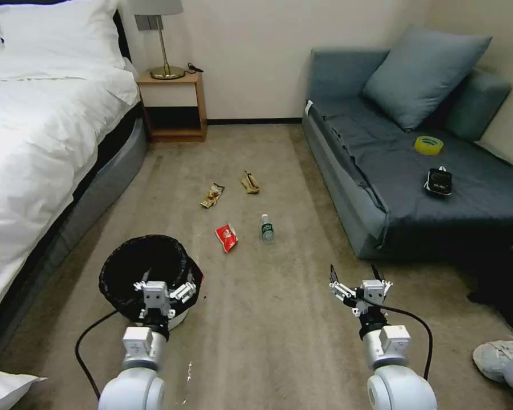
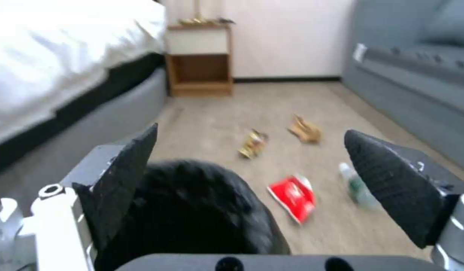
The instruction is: Pick up the trash bin, then pick up the garbage on the floor and place it into the trash bin.
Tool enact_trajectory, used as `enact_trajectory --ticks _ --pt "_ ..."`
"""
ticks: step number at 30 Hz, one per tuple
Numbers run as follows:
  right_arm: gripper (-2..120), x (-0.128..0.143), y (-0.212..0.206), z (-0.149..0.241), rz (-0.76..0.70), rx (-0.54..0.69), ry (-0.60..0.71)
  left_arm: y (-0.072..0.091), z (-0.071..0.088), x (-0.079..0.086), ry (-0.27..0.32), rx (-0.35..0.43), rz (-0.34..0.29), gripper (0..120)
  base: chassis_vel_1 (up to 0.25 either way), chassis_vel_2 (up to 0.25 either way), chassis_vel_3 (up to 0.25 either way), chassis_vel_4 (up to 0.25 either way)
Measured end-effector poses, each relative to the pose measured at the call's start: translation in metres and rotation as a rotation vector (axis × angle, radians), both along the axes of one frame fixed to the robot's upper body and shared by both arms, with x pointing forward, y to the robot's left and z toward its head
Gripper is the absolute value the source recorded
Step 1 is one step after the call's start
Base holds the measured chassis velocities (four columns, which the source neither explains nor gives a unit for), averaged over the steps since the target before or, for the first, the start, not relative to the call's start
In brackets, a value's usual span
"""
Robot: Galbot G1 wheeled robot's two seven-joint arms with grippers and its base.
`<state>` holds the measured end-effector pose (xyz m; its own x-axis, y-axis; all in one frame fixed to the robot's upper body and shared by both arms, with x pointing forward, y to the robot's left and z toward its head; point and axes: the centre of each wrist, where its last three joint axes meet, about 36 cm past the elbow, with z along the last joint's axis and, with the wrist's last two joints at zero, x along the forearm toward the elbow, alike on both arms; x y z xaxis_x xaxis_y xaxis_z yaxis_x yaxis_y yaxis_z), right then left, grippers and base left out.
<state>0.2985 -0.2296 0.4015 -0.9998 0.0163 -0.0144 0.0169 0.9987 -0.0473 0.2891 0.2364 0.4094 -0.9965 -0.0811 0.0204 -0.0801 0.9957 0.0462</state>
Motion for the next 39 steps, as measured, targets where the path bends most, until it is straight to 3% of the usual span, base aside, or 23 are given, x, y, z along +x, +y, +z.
enact_trajectory --ticks 1,3,4,5,6,17,20,26,30,31,34,39 --pt "100 -0.001 0.001 0.017 -0.011 0.014 -0.04 0.002 0.015 -0.004 -0.016 -0.008 0.031 100 0.0 0.0 0.0 0.0" --pt "100 -0.001 0.001 0.022 -0.014 0.017 -0.052 0.003 0.021 -0.006 -0.024 -0.01 0.044 100 0.0 0.0 0.0 0.0" --pt "100 -0.004 0.002 0.045 -0.028 0.036 -0.107 0.006 0.04 -0.013 -0.045 -0.019 0.083 100 0.0 0.0 0.0 0.0" --pt "100 -0.004 0.002 0.045 -0.028 0.036 -0.107 0.006 0.04 -0.013 -0.045 -0.019 0.083 100 0.0 0.0 0.0 0.0" --pt "100 -0.009 0.002 0.071 -0.044 0.057 -0.17 0.017 0.051 -0.022 -0.029 -0.007 0.116 100 0.0 0.0 0.0 0.0" --pt "100 -0.013 -0.002 0.082 -0.053 0.072 -0.199 0.051 0.041 -0.019 0.048 -0.007 0.163 100 0.0 0.0 0.0 0.0" --pt "100 -0.014 -0.002 0.082 -0.052 0.072 -0.197 0.072 0.04 -0.01 0.074 -0.043 0.225 100 0.0 0.0 0.0 0.0" --pt "100 -0.014 -0.001 0.081 -0.051 0.071 -0.195 0.095 0.046 0.007 0.133 -0.108 0.322 100 0.0 0.0 0.0 0.0" --pt "100 -0.014 0.0 0.082 -0.048 0.069 -0.194 0.111 0.052 0.03 0.262 -0.181 0.376 100 0.0 0.0 0.0 0.0" --pt "100 -0.014 0.0 0.082 -0.048 0.069 -0.194 0.111 0.052 0.03 0.262 -0.181 0.376 100 0.0 0.0 0.0 0.0" --pt "100 -0.013 0.001 0.082 -0.045 0.067 -0.193 0.116 0.053 0.047 0.359 -0.228 0.375 100 0.0 0.0 0.0 0.0" --pt "100 -0.007 0.003 0.08 -0.037 0.068 -0.185 0.123 0.044 0.065 0.431 -0.265 0.379 100 0.0 0.0 0.0 0.0"
